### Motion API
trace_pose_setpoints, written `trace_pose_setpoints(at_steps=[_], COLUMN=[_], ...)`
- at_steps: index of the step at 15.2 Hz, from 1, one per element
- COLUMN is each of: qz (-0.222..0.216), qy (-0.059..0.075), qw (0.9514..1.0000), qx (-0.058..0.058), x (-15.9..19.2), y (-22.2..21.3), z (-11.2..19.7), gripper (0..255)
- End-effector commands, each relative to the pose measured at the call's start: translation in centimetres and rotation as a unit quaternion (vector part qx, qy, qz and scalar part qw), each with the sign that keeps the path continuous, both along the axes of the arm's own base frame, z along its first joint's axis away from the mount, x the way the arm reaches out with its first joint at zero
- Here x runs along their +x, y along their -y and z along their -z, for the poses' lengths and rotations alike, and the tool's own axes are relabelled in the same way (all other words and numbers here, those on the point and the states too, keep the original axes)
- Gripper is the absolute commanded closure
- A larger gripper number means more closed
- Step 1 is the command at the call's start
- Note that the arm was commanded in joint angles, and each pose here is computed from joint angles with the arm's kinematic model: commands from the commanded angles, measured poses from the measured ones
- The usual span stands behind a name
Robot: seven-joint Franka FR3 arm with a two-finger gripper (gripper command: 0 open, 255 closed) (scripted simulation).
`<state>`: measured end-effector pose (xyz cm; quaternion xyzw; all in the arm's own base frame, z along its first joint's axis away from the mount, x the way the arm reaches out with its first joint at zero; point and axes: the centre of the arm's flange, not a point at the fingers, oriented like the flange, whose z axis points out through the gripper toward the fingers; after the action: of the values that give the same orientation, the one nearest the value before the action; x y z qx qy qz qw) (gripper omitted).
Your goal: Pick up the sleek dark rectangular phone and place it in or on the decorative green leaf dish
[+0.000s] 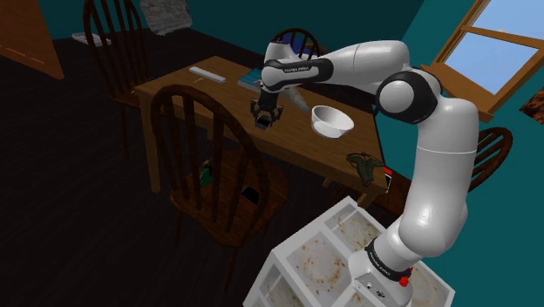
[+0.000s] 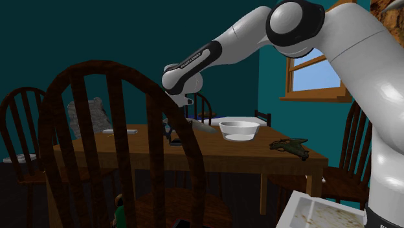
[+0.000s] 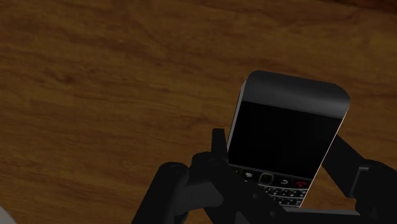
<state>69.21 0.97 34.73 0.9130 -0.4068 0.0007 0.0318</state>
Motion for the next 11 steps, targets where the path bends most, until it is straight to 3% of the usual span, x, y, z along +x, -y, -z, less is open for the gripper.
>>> trace_pose_setpoints(at_steps=[1,11], qz=[0.0,0.0], qy=[0.0,0.0], qw=[1.0,1.0], qx=[0.0,0.0], x=[0.0,0.0], y=[-0.1,-0.1], z=[-1.0,-6.3], gripper=[255,255])
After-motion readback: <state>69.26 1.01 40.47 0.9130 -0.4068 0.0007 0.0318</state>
